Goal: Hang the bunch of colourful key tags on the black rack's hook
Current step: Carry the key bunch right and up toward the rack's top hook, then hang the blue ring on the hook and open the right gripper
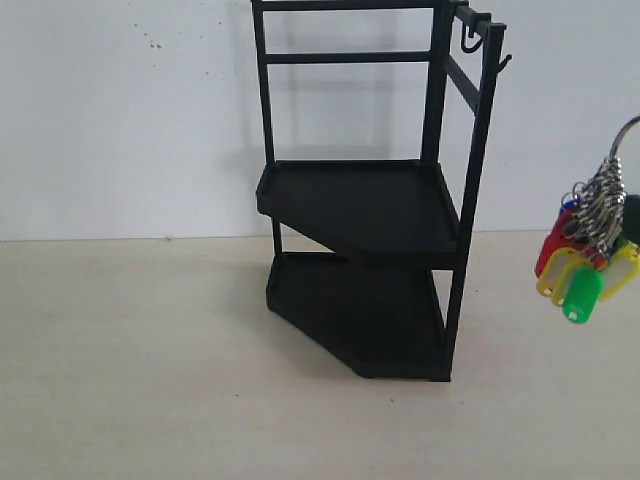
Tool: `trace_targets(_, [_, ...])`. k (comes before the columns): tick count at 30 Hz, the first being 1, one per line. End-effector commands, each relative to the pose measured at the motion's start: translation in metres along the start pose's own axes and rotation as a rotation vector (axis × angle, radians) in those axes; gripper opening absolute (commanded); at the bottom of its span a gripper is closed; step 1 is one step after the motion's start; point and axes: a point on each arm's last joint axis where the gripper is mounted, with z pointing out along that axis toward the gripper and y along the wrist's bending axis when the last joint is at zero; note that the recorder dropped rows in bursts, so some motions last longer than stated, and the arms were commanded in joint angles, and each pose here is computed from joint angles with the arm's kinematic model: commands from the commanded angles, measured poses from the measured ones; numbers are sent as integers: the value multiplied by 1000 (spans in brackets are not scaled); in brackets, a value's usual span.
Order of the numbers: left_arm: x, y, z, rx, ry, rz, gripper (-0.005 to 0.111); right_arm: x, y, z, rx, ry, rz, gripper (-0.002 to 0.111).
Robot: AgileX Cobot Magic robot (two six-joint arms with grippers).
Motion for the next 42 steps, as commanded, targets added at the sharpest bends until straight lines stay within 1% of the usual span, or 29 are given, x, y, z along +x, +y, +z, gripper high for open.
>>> trace_targets(1, [-1, 0, 0, 0, -7, 7, 4, -16, 7, 15, 44, -6, -96, 0])
trace_targets(4, [-1, 0, 0, 0, -7, 7, 4, -21, 11, 30, 138, 28, -146, 0])
trace_targets(6, [-1, 0, 0, 0, -7, 7, 4, -25, 14, 38, 171, 21, -184, 0])
trace_targets(10, [-1, 0, 0, 0, -7, 7, 4, -33, 26, 55, 183, -31, -314, 0])
trace_targets(12, [-1, 0, 0, 0, -7, 7, 4, -34, 30, 61, 186, -41, -327, 0])
trace_targets(14, [-1, 0, 0, 0, -7, 7, 4, -34, 28, 67, 196, -41, -273, 0])
trace_targets(16, [-1, 0, 0, 0, -7, 7, 4, -34, 22, 71, 197, -44, -176, 0])
trace_targets(19, [-1, 0, 0, 0, -7, 7, 4, -32, 3, 81, 202, -29, -86, 0])
trace_targets(22, [-1, 0, 0, 0, -7, 7, 4, -29, -17, 91, 141, -3, -17, 0])
trace_targets(25, [-1, 0, 0, 0, -7, 7, 4, -25, -37, 100, 54, 25, 21, 0])
trace_targets(27, [-1, 0, 0, 0, -7, 7, 4, -21, -52, 107, 27, 48, 42, 0])
trace_targets(29, [-1, 0, 0, 0, -7, 7, 4, -18, -59, 116, 3, 70, 61, 0])
trace_targets(32, [-1, 0, 0, 0, -7, 7, 4, -19, -60, 130, -2, 85, 65, 0])
trace_targets(35, [-1, 0, 0, 0, -7, 7, 4, -23, -54, 143, -82, 87, 64, 0])
trace_targets(37, [-1, 0, 0, 0, -7, 7, 4, -29, -49, 148, -105, 74, 64, 0])
trace_targets(42, [-1, 0, 0, 0, -7, 7, 4, -47, -32, 152, -107, 25, 51, 0])
